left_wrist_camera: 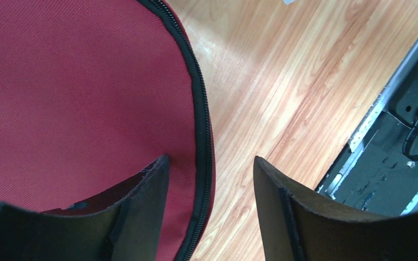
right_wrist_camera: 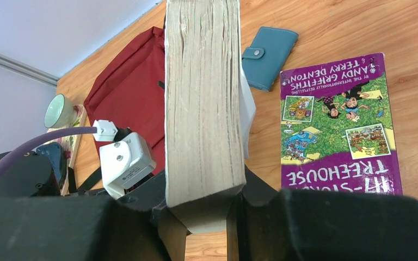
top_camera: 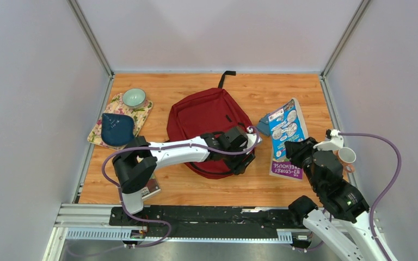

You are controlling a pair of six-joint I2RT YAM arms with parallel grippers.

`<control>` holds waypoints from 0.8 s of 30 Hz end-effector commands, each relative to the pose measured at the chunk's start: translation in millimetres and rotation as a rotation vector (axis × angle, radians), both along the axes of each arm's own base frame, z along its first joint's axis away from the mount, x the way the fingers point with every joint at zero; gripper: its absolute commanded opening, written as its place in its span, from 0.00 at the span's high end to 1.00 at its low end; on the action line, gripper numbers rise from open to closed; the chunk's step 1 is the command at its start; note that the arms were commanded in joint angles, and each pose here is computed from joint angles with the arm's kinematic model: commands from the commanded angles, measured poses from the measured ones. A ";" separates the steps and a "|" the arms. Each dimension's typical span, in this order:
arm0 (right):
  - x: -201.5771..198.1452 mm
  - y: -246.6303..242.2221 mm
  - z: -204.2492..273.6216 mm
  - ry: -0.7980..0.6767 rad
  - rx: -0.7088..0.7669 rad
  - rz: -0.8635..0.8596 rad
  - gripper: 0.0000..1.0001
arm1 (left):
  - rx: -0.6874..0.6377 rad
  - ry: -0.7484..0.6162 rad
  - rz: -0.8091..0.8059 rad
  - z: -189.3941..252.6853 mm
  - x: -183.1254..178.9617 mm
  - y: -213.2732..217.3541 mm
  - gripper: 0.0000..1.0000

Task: Pack the student bag
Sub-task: Place the book in the student bag.

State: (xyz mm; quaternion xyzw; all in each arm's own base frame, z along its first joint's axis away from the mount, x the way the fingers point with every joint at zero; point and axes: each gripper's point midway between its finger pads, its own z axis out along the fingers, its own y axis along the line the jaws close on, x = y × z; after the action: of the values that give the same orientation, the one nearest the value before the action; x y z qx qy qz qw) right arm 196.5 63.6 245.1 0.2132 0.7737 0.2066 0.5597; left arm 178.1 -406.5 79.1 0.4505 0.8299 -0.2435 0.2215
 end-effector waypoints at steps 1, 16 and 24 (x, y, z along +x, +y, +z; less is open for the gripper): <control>2.9 2.1 37.7 -0.116 0.094 -0.007 1.00 | -0.001 -0.043 0.000 8.5 7.7 -6.1 0.35; 2.5 5.4 33.0 -0.096 0.091 0.008 1.00 | 0.011 -0.089 0.027 10.5 14.0 -2.4 0.78; 2.9 7.6 26.9 -0.070 0.081 0.016 1.00 | 0.017 -0.127 0.078 17.4 23.3 2.6 1.00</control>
State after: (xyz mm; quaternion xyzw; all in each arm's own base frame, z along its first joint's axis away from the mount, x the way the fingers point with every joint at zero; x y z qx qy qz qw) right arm 194.3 67.5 240.4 0.2103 0.7817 0.2121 0.5475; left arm 190.7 -398.8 72.2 0.4483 0.8367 -0.2013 0.2418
